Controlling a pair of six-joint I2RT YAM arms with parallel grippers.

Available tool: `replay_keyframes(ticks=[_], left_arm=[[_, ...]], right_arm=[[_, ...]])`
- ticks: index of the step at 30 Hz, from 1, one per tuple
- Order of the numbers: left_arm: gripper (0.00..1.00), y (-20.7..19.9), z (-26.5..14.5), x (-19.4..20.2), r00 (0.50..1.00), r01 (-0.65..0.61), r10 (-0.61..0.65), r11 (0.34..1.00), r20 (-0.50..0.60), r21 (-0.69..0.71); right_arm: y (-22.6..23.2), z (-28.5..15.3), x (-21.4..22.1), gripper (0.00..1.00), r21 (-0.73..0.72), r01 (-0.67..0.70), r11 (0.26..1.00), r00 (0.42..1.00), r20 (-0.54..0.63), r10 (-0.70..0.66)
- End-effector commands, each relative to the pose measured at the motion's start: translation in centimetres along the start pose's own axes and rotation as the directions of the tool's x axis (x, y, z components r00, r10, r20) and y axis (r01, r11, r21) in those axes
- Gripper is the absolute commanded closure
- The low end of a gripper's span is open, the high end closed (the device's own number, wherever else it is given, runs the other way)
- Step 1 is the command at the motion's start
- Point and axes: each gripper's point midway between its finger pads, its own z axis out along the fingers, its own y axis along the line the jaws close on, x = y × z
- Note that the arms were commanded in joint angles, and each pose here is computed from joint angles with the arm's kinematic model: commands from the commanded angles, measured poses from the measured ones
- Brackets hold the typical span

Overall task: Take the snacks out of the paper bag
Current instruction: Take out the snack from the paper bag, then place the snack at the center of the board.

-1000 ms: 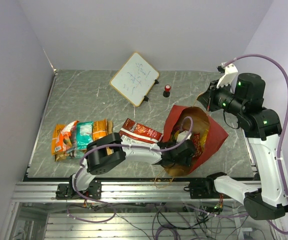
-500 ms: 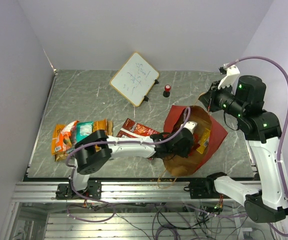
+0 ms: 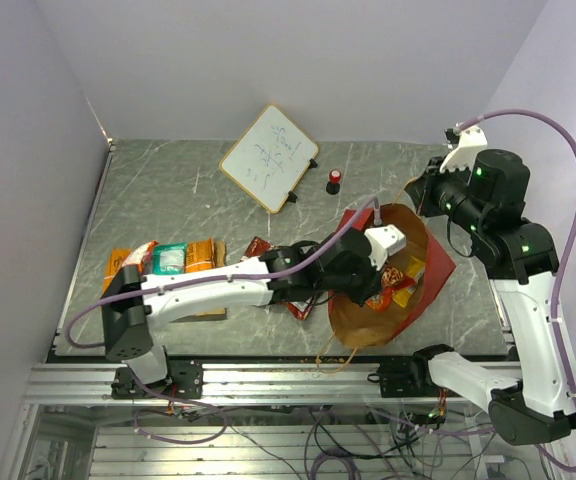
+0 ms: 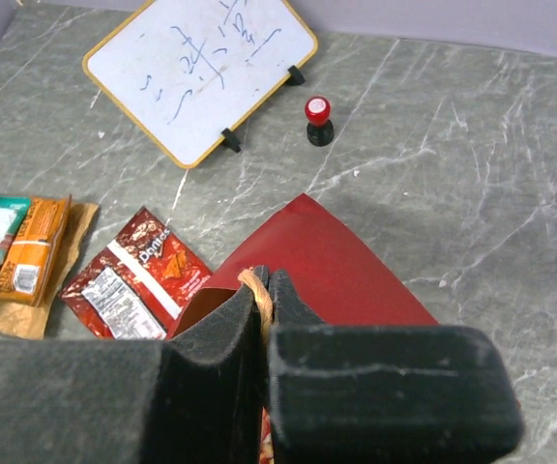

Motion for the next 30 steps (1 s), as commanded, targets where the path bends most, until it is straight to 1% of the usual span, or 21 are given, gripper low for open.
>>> replay_keyframes(ticks=[1,5,7,9,12,16,18,20,23,25,28,29,30], left_arm=[[0.93,-1.1,-5.0,-1.8,0.992,-0.123,0.122,0.990,0.010,0.072],[0.93,-2.3,-10.1,-3.3,0.986,-0.159,0.152,0.980,0.061,0.123],[0.93,-2.7,-13.3,-4.4,0.982,-0.169,0.155,0.976,0.107,0.138],[0.93,-1.9,-15.7,-5.0,0.983,-0.148,0.136,0.984,0.125,0.097],[0.93,0.5,-18.4,-5.1,0.988,-0.076,0.075,0.997,0.138,0.005],[0.93,5.3,-20.7,-5.3,0.982,0.053,-0.024,0.987,0.185,-0.154],[0.93,7.6,-21.1,-5.0,0.977,0.118,-0.076,0.970,0.198,-0.210],[0.93,10.1,-20.7,-4.6,0.967,0.203,-0.150,0.941,0.205,-0.271],[0.93,14.0,-19.1,-3.1,0.942,0.331,-0.279,0.870,0.188,-0.366],[0.93,15.6,-17.3,-1.9,0.933,0.359,-0.317,0.851,0.170,-0.384],[0.93,18.0,-14.4,-0.2,0.920,0.393,-0.348,0.825,0.182,-0.407],[0.93,19.0,-13.5,0.9,0.912,0.409,-0.369,0.808,0.178,-0.423],[0.93,20.4,-13.2,2.4,0.895,0.442,-0.409,0.759,0.177,-0.479]], right_arm=[[-0.7,0.6,-1.6,1.00,0.047,-0.017,0.999,0.998,0.066,0.014],[-1.5,0.9,-1.3,1.00,0.090,-0.033,0.995,0.998,0.056,0.028],[-1.8,1.1,-1.0,1.00,0.104,-0.043,0.994,0.998,0.053,0.038],[-1.8,1.2,-0.8,1.00,0.109,-0.049,0.993,0.998,0.043,0.044],[-1.9,1.1,-0.7,1.00,0.119,-0.054,0.991,0.998,0.035,0.050],[-2.1,0.8,-0.6,1.00,0.130,-0.065,0.989,0.997,0.042,0.060],[-2.0,0.6,-0.7,1.00,0.128,-0.069,0.989,0.997,0.047,0.064],[-2.1,0.5,-0.7,1.00,0.128,-0.070,0.989,0.997,0.051,0.064],[-1.8,0.5,-0.6,1.00,0.114,-0.064,0.991,0.997,0.043,0.059],[-1.5,0.5,-0.6,1.00,0.098,-0.056,0.994,0.998,0.037,0.053],[-1.3,0.5,-0.3,1.00,0.082,-0.044,0.996,0.999,0.029,0.042],[-1.3,0.6,-0.2,1.00,0.078,-0.042,0.996,0.999,0.026,0.040],[-1.2,0.6,-0.1,1.00,0.074,-0.043,0.996,0.999,0.026,0.041]])
